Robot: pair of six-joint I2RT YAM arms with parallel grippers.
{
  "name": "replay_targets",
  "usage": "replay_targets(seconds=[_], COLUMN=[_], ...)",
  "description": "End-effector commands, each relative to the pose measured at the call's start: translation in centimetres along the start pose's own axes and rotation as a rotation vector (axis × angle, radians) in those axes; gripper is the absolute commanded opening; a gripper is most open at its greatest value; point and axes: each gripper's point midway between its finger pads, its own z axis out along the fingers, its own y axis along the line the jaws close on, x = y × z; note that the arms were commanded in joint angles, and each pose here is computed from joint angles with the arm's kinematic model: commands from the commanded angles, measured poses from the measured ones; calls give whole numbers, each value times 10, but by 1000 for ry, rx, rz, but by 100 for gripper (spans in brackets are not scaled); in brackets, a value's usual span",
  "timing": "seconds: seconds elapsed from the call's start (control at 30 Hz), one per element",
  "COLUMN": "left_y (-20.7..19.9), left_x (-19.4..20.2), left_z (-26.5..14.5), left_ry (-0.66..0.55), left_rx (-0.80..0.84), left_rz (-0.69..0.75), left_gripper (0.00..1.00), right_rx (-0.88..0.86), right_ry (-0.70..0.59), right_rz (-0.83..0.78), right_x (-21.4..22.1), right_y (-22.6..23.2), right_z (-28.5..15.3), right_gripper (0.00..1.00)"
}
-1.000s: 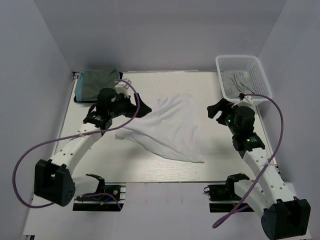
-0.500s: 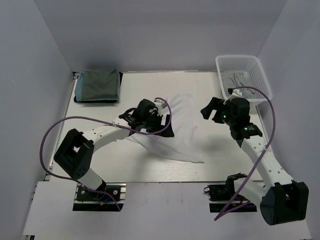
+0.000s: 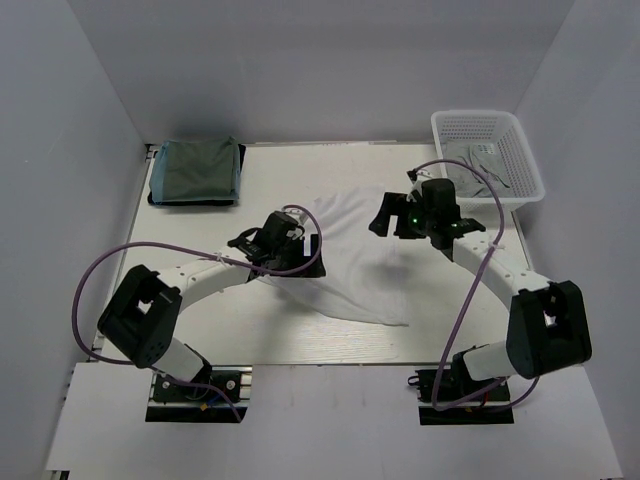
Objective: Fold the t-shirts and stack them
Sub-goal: Flatten out the tshirt
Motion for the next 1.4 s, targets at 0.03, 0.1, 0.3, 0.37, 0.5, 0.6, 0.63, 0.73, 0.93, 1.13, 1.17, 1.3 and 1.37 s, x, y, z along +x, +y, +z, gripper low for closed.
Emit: replay_targets(seconds=[0.03,0.1,0.3,0.37,0.5,0.6,0.63,0.73,0.93,1.13,1.17,1.3,1.37], left_y=[9,5,13,20,36,51,53,56,85,132,133,147,141], left_x=[-20,-30,-25,-21,-16,-7,-5,-6,-8,-17,-18,-53,-87], left_z=[3,1,-6,-7,-2,7,9,10,12,37,41,65,76], left_ry=[-55,-81,-75,-79,-70,-33,-25,-19,-26,5,16,-15,-65], left_rx=[-59,-57,-97,-121,-199,-252,-256,-267,-398,-536,-539,-560,-555], left_rz=[-40,-38,-40,-41,-53,-63,-63,-71,-68,-92,-72,-9,54], left_gripper=[100,100,100,100,100,100,100,100,100,100,100,100,100], right_rx=[10,-1,22,28,30,73,96,156,264,285,293,313,322], right_ry=[-20,-27,-35,-26,-17,-14,-7,-1,42,17,24,21,16], right_rz=[-41,-46,-42,-39,-37,-19,-18,-21,-14,3,3,1,0], right_x=[-12,-20,-31,-32,-36,-42,-41,-44,-47,-43,-38,-31,-29], right_y=[4,9,9,8,11,6,2,-7,-24,-29,-32,-36,-38], right_z=[11,13,23,28,36,43,46,55,68,65,63,55,48], right_gripper=[91,91,91,91,91,91,91,91,91,91,91,91,91])
